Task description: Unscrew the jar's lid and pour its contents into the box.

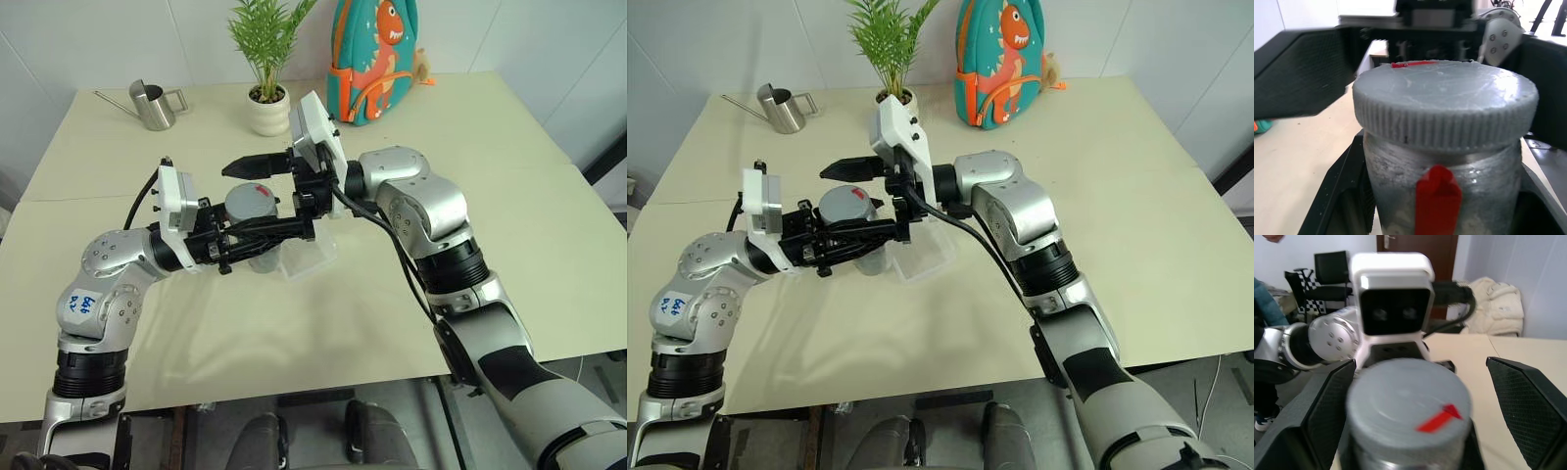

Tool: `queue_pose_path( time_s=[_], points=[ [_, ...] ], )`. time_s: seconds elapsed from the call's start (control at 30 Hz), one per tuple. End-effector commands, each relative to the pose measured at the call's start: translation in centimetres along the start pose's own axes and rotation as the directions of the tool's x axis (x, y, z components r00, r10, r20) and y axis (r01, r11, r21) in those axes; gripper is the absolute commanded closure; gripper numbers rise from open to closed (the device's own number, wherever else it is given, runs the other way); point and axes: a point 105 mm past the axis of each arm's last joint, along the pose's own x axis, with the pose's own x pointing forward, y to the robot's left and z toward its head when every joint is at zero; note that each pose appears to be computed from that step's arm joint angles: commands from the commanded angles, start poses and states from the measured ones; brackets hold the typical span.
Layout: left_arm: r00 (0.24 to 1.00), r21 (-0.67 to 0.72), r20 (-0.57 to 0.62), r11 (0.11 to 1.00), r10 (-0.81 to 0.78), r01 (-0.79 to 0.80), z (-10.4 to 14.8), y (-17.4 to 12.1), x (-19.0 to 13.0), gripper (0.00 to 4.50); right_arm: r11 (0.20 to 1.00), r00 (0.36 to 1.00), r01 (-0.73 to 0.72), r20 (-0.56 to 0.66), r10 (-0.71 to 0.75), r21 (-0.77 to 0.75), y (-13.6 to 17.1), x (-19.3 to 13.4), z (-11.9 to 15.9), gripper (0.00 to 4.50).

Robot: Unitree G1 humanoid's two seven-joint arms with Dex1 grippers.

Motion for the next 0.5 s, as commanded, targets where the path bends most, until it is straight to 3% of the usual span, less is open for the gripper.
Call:
queue_pose_path(
  time_s=[0.03, 0.5],
  points=[
    [0.999, 0.043, 0.029, 0.999, -0.018, 0.016, 0.9, -0.4, 0.1, 2.18, 0.998, 0.998, 0.039, 0.042, -0.037, -0.049, -1.1, -0.8, 1.8, 0.02],
    [1.0, 0.038, 0.025, 0.999, -0.017, 0.016, 0.7, -0.6, 0.0, 2.18, 0.999, 0.998, 0.043, 0.042, -0.044, 0.034, -1.8, -5.3, 1.1, 0.02]
  ],
)
